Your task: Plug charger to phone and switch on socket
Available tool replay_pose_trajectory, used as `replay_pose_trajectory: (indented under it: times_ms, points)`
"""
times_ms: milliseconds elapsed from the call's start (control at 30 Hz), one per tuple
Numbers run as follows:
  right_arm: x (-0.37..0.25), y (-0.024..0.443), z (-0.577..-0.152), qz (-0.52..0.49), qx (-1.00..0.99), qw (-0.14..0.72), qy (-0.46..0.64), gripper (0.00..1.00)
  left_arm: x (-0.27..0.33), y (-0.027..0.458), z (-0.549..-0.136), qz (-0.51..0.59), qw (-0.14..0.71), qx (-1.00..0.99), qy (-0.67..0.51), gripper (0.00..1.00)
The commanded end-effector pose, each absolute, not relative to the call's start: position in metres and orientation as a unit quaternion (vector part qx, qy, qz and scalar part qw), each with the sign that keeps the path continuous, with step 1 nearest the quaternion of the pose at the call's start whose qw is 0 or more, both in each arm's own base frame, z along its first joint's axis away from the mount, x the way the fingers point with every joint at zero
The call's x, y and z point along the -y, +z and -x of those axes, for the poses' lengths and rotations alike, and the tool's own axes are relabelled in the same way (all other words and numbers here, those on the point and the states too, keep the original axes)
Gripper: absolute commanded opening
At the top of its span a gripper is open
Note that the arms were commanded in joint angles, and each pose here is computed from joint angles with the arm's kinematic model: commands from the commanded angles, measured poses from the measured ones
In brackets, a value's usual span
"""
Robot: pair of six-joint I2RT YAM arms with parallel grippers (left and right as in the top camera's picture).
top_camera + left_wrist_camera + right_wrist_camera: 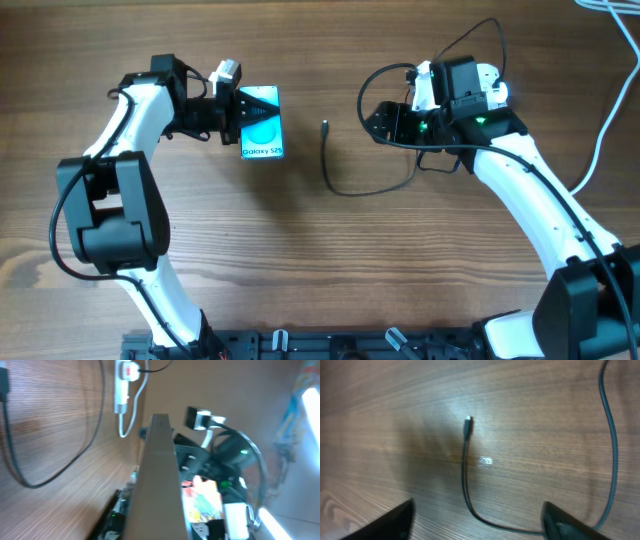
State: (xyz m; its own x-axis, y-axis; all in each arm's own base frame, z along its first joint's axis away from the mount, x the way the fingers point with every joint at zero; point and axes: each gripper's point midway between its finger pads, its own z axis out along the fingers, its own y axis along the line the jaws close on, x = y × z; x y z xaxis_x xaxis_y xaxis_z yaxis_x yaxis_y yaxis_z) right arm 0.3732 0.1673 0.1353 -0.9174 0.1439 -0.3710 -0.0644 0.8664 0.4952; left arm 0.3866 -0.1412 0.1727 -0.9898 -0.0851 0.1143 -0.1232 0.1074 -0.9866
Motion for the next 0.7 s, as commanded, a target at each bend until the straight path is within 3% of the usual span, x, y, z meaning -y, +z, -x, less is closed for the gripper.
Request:
replay_pose_trajectory:
  times_ms: [0, 33, 133, 400, 667]
  points:
    - [-0.176, 0.116, -0.369, -0.035, -0.952, 0.177, 0.246, 0.39, 0.128, 0.197, -0.39, -0.071, -0.01, 0.708, 0.703, 0.04]
    - [-0.183, 0.112, -0.368, -0.028, -0.954, 0.174, 0.244, 0.28, 0.122, 0.197, -0.392, -0.076, -0.016, 0.707, 0.703, 0.04]
    - [-0.197, 0.098, -0.364, -0.009, -0.96, 0.171, 0.221, 0.09, 0.103, 0.196, -0.398, -0.093, -0.032, 0.706, 0.702, 0.04]
    - [-0.239, 0.061, -0.364, 0.028, -0.969, 0.197, 0.144, 0.07, 0.077, 0.176, -0.397, -0.141, -0.028, 0.74, 0.657, 0.04]
    - [-0.255, 0.081, -0.382, 0.045, -0.98, 0.16, 0.109, 0.11, 0.077, 0.175, -0.397, -0.14, -0.028, 0.742, 0.655, 0.04]
